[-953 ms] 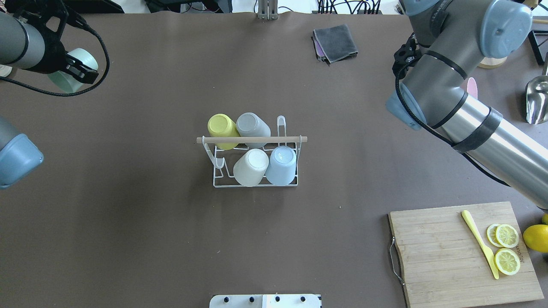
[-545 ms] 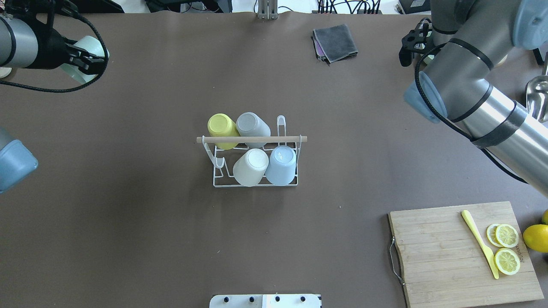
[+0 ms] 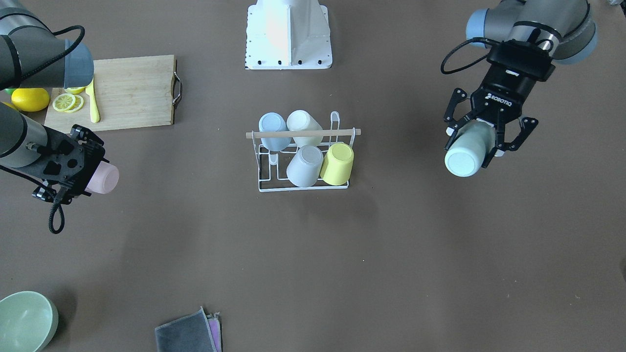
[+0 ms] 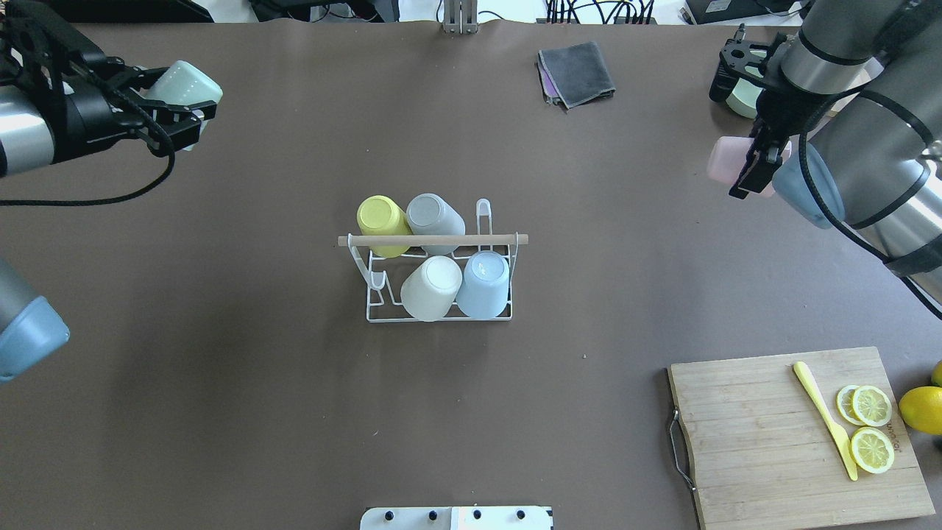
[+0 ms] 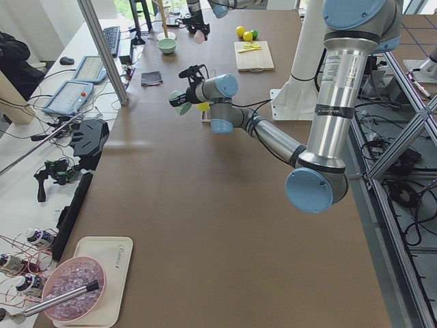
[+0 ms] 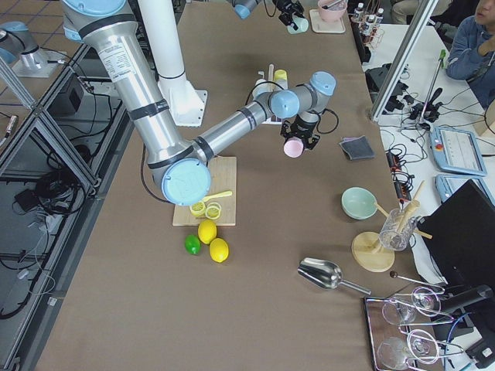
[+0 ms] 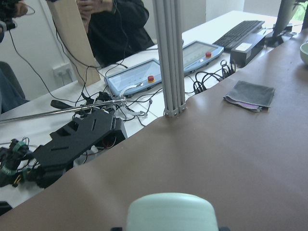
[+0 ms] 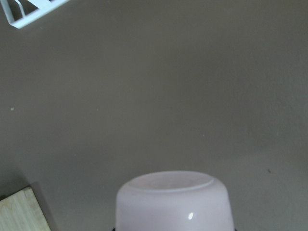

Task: Place cup on cup holder

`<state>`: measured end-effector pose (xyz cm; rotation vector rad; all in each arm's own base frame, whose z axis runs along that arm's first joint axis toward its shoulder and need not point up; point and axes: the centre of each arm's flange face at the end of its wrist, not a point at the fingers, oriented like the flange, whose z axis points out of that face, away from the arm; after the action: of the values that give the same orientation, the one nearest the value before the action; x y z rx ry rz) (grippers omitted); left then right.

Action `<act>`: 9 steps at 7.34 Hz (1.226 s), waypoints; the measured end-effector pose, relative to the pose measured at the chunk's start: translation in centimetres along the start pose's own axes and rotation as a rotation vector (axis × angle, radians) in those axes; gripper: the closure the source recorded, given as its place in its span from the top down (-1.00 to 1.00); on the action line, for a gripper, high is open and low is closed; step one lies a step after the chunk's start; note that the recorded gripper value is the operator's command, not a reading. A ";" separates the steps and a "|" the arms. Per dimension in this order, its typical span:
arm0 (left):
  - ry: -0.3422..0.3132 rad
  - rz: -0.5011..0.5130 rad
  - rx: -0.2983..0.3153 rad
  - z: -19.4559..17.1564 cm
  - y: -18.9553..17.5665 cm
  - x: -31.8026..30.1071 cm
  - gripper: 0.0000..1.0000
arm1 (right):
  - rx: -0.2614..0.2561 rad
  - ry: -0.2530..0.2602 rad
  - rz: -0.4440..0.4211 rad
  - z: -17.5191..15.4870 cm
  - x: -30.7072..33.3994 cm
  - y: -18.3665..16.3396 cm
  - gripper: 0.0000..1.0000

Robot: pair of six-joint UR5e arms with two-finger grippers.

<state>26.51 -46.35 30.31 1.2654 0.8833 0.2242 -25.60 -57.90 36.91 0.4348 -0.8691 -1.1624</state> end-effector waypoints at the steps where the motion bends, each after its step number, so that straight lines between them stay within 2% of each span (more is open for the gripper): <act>1: 0.001 -0.006 0.077 0.2 1.1 3.5 -1.00 | 0.088 -0.035 -0.042 0.2 0.5 0.1 -1.00; 2: 0.008 -0.024 0.148 0.0 2.1 6.5 -1.00 | 0.155 -0.058 -0.086 0.3 1.2 -0.1 -1.00; 4: 0.033 -0.065 0.234 -0.6 3.3 10.4 -1.00 | 0.250 -0.046 -0.199 0.9 2.4 -0.4 -1.00; 7: 0.056 -0.147 0.335 -2.0 4.7 14.7 -1.00 | 0.334 0.012 -0.273 0.3 2.4 -1.3 -1.00; 9: 0.062 -0.164 0.363 -2.4 5.1 18.6 -1.00 | 0.358 0.071 -0.265 -0.3 2.4 -2.3 -1.00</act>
<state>38.79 -31.84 26.42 1.5173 1.1101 -0.0303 -26.41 -61.04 35.99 0.9008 -0.9814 -1.2256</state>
